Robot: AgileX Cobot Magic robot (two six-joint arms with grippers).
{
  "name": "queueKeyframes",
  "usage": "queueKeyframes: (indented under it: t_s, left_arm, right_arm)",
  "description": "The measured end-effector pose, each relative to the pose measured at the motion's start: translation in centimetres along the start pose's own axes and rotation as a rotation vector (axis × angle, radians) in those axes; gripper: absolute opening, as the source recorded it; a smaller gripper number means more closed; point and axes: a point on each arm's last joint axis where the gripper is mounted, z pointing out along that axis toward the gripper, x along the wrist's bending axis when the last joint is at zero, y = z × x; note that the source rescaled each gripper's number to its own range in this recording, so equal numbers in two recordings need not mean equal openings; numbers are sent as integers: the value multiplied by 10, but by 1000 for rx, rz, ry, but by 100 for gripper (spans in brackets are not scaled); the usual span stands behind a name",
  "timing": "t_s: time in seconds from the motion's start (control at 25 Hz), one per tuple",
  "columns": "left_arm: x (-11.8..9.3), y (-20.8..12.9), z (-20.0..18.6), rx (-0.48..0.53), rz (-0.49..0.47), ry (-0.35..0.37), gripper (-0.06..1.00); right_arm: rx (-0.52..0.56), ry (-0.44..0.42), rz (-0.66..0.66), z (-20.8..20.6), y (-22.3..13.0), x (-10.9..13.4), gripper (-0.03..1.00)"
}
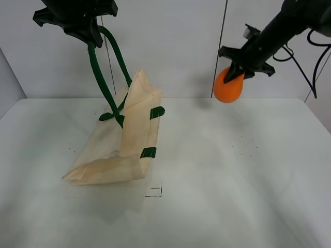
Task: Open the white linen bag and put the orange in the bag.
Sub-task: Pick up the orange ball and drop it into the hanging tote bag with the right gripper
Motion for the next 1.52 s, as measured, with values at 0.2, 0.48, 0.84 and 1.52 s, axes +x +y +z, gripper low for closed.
queueKeyframes:
  t_s: [0.2,0.48,0.84,1.52]
  left_arm:
    - [0,0,-7,-13,1,-1,0]
    - [0,0,-7,-14,1,-1,0]
    - [0,0,-7,-14,1,-1,0]
    - [0,0,-7,-14,2,-1,0]
  right_arm:
    - [5,108,-102,13,-7,69,0]
    - [-47,221,-216,39,-29,154,0]
    - [87,208,-159,104,-49,156,0]
    - [164,292,-139,188,-85,171,0]
